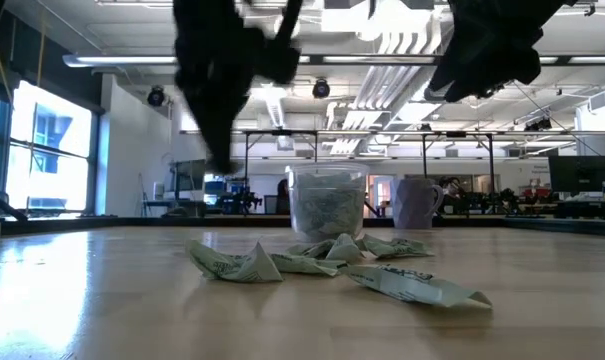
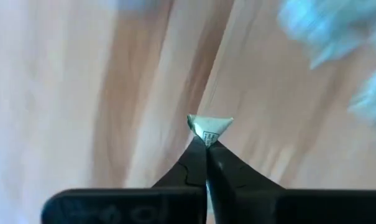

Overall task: Pick and place Stevia / Truvia into bins
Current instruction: Put the green stevia packet into the transparent container

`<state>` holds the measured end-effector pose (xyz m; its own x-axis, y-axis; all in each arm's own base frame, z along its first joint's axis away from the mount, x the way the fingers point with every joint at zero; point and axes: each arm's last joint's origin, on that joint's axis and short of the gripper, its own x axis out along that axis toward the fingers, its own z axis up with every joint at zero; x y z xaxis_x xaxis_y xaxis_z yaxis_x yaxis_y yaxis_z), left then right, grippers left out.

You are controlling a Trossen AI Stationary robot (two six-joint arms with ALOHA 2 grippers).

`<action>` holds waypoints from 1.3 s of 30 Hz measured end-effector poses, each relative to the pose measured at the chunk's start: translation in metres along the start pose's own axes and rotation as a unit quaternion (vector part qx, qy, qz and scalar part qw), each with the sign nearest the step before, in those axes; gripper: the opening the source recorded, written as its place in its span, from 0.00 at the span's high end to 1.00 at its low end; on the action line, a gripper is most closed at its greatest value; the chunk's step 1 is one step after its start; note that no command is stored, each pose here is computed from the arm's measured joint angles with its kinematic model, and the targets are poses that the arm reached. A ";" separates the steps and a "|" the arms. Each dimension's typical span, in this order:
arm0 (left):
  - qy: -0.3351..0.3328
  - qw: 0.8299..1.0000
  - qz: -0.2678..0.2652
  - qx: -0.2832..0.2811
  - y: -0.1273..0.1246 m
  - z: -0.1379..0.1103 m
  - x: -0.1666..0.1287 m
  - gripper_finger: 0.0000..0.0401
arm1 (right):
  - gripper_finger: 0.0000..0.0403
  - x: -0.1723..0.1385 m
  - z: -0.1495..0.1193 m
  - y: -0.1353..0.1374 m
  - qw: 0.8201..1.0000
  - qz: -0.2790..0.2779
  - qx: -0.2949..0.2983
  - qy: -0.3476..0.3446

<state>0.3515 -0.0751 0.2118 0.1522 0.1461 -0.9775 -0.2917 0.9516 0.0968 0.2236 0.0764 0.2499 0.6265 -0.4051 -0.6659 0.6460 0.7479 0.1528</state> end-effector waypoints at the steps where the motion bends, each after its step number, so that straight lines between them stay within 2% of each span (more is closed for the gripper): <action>1: -0.032 0.999 -0.004 0.012 0.002 0.005 -0.013 0.93 | 0.54 0.000 0.001 0.000 1.000 -0.003 0.003 -0.009; 6: -0.172 0.983 -0.002 0.056 0.013 0.034 -0.052 0.94 | 0.55 0.002 0.004 -0.001 1.000 -0.012 0.005 -0.021; 11: -0.253 0.963 -0.007 0.096 0.032 0.066 -0.047 0.91 | 0.57 0.001 0.004 0.000 1.000 -0.008 0.012 -0.020; 18: -0.221 0.966 -0.066 0.116 0.073 0.093 -0.004 0.93 | 0.60 -0.005 -0.003 0.004 1.000 0.007 0.016 -0.015; 21: -0.193 0.971 -0.064 0.124 0.083 0.096 0.016 0.90 | 0.60 -0.006 -0.004 0.003 1.000 0.000 0.014 -0.014; 23: -0.180 0.971 -0.085 0.131 0.086 0.096 0.023 0.87 | 0.60 -0.006 -0.005 0.002 1.000 -0.003 0.011 -0.012; 26: -0.167 0.971 -0.108 0.134 0.087 0.096 0.027 0.83 | 0.60 -0.005 -0.005 -0.001 1.000 -0.018 0.004 -0.013; 33: -0.153 0.975 -0.095 0.132 0.087 0.093 0.029 0.82 | 0.61 -0.001 -0.002 -0.008 0.999 -0.045 -0.014 -0.009; 39: -0.158 0.977 -0.079 0.120 0.090 0.096 0.008 0.81 | 0.59 0.000 -0.002 -0.009 0.999 -0.049 -0.020 -0.006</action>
<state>0.4174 0.0376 0.2305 0.4720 0.0316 -0.8810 -0.0166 0.9995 0.0269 0.2168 0.0702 0.2473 0.5659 -0.4834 -0.6679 0.6870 0.7244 0.0578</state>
